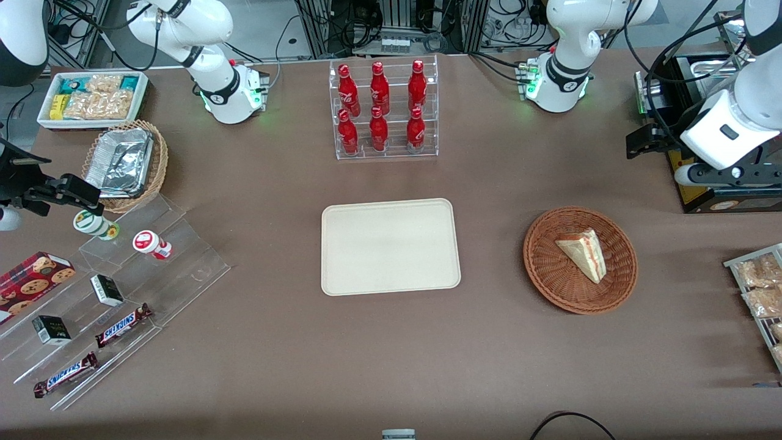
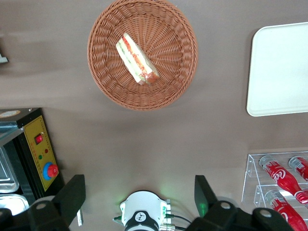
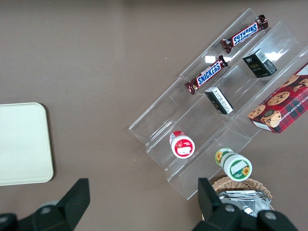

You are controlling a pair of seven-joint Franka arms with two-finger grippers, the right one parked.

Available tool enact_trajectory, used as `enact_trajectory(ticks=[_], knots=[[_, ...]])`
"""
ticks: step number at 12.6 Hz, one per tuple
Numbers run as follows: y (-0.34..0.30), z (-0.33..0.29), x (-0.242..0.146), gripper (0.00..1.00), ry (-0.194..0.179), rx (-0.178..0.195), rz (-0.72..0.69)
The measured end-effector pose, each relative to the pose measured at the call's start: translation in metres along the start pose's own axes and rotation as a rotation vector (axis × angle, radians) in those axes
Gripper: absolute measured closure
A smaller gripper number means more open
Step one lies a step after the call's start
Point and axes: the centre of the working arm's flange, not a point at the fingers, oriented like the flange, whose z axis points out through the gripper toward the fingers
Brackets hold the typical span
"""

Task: Place sandwich from basket to tray
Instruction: 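Move the left gripper over the wicker basket toward the sandwich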

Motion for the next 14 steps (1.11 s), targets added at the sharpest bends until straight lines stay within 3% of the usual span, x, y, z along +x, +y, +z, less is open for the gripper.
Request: enact_trajectory(ticks=[5,9,14], knots=[[-0.004,0.008,0.005,0.00,-0.006,-0.002,0.015],[-0.003,0.057,0.027,0.00,-0.006,-0.002,0.018],[-0.002,0.139,0.052,0.00,0.047,0.000,0.020]])
